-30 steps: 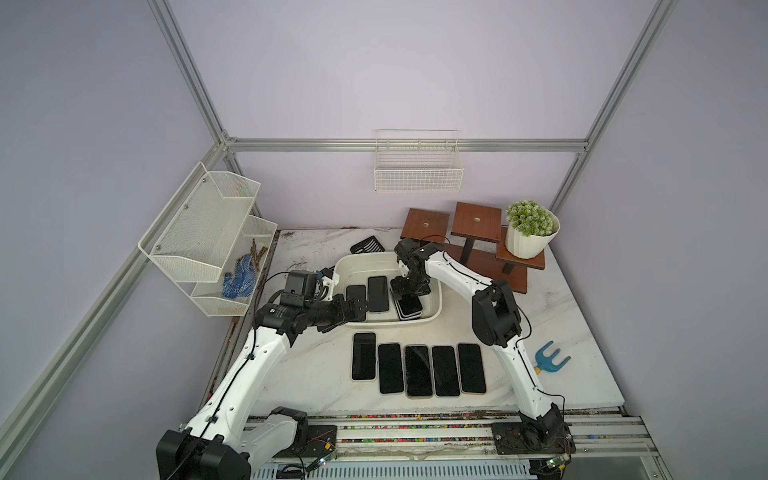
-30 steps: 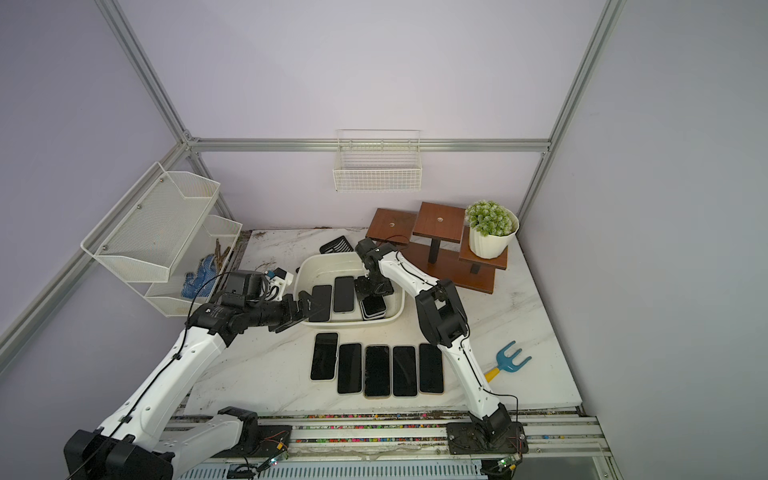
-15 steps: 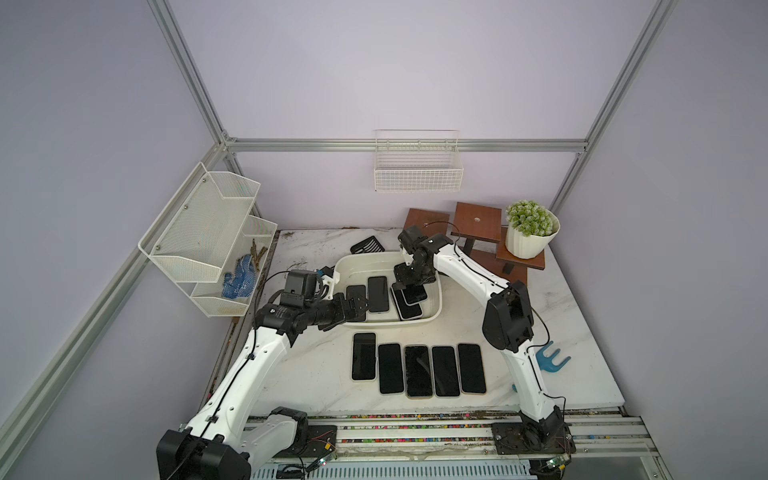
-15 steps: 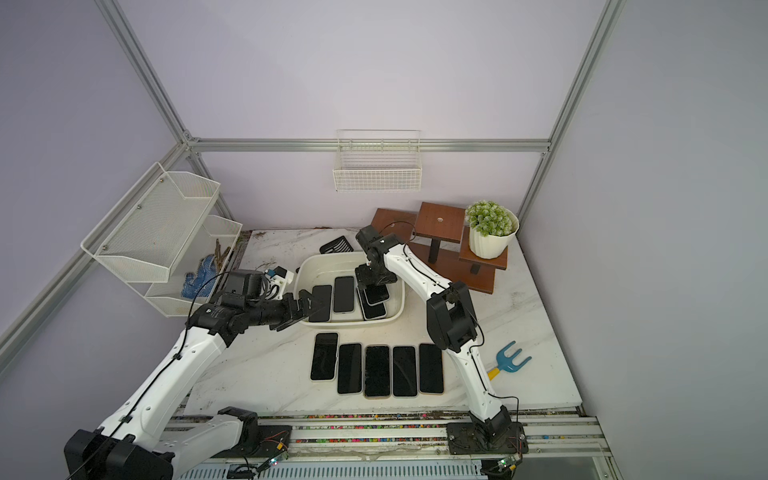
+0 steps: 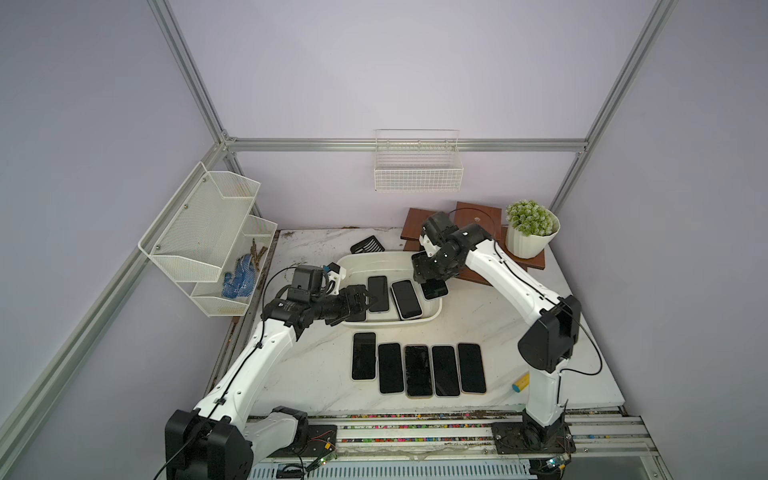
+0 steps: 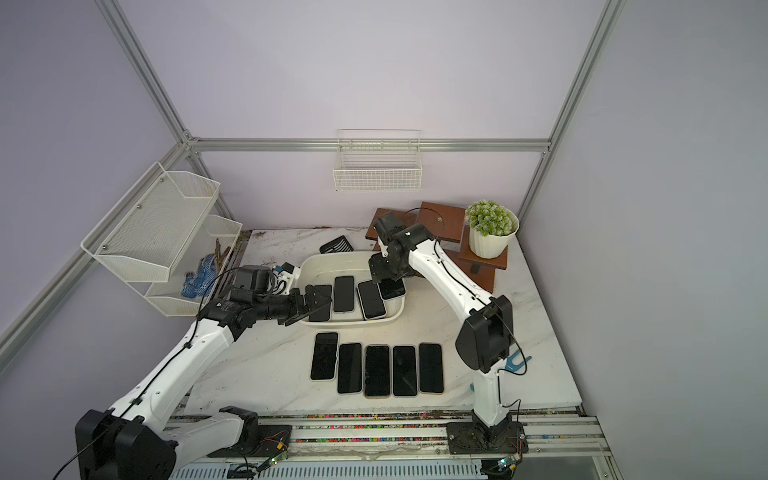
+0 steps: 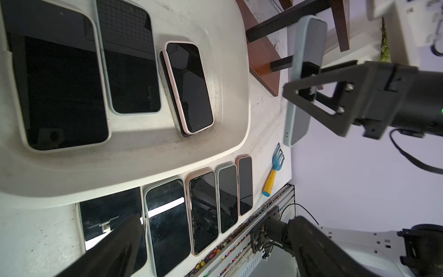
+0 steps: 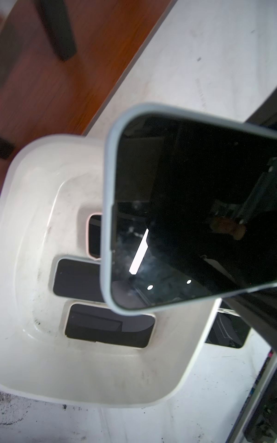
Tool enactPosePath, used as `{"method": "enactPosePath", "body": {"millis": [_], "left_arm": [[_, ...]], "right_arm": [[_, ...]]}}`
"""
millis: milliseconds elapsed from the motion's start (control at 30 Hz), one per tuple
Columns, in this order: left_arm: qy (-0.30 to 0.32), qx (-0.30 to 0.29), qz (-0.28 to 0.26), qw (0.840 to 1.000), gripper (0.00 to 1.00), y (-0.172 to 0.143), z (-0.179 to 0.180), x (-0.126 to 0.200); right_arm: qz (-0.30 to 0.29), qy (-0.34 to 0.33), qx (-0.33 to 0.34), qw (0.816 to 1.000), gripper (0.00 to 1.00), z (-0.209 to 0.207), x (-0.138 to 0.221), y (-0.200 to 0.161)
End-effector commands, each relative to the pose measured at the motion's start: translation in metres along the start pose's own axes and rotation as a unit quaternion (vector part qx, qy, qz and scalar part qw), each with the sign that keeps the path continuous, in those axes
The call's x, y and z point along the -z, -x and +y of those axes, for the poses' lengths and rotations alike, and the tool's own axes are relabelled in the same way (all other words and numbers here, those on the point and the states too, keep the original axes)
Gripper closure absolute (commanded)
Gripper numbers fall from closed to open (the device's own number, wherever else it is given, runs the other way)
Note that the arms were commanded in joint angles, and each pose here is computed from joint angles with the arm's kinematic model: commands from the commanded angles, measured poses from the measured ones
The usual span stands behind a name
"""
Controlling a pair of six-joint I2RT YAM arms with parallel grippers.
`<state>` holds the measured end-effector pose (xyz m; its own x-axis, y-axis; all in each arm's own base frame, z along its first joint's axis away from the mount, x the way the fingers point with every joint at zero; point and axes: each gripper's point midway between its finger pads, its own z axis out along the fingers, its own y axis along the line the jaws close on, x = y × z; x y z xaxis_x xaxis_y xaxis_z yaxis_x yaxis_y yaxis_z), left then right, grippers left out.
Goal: Take the phone out of the storage box
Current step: Pick up the phone from the storage box, then place the phone at the center of the board.
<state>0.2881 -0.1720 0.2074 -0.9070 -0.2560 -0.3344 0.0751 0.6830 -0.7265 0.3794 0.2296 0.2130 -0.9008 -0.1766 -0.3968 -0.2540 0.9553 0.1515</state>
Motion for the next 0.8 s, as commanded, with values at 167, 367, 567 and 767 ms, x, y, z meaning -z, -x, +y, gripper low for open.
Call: {"method": "enactPosePath", "body": {"millis": [167,367,567,767], "left_arm": [[-0.052,-0.042,0.007,0.998,0.0,0.019,-0.039,-0.025],[-0.063,-0.049,0.021,0.997,0.0,0.022,-0.05,-0.034],[-0.06,-0.047,0.024,0.997,0.0,0.016,-0.048,-0.03],[-0.034,-0.052,0.023,0.998,0.0,0.005,-0.04,-0.017]], "right_arm": [[-0.001,-0.054,-0.089,0.995,0.26,-0.081,0.03,-0.077],[0.012,-0.063,-0.108,0.992,0.26,-0.095,0.004,-0.1],[0.039,-0.068,-0.102,0.992,0.26,-0.098,-0.05,-0.084],[0.057,-0.073,-0.095,0.991,0.26,-0.105,-0.097,-0.062]]}}
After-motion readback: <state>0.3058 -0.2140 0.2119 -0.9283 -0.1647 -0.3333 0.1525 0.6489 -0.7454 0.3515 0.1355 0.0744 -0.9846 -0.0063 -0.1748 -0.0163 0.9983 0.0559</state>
